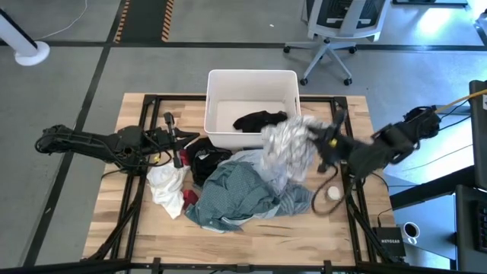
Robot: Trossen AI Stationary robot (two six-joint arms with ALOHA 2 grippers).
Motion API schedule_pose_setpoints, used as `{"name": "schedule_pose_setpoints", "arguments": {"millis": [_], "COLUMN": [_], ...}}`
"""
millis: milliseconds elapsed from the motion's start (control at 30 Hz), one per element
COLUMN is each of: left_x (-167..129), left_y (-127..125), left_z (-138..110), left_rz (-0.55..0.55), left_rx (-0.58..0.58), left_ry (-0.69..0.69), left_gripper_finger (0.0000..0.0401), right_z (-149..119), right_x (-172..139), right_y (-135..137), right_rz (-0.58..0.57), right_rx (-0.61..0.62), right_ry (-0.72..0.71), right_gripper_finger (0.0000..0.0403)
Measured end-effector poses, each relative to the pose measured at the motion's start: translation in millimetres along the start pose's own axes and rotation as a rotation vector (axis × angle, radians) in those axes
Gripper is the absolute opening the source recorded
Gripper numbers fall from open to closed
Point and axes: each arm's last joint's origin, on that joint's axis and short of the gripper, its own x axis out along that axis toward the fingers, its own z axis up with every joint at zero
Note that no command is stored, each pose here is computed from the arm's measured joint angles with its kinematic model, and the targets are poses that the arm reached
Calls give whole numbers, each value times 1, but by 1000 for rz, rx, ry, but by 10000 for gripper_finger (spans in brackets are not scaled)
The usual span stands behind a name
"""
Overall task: Sort clothes
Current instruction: Put the white pattern shirt into the white bin
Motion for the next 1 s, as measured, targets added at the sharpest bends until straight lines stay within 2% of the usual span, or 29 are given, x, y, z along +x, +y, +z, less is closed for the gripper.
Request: {"name": "schedule_pose_setpoints", "arguments": {"millis": [267,467,633,800,1000], "left_x": [0,0,0,0,0], "left_y": [0,0,0,0,0], "left_z": [0,0,0,0,0], "left_rz": [1,1,1,1,1], "left_rx": [3,7,11,12,34], "left_ry": [-1,-2,-2,-2,-1], "left_gripper_finger": [1,1,1,1,1], "right_z": [-5,-14,-30,-55,-90], "right_x": [26,62,95,131,163], "right_y": [-51,-84,-102,-100,-72], "right_rz": [-220,-254,-282,-264,-184], "right_rx": [-49,-47,3,12,15], "right_ry": [99,80,61,98,193], "right_gripper_finger": [39,39,39,39,39]}}
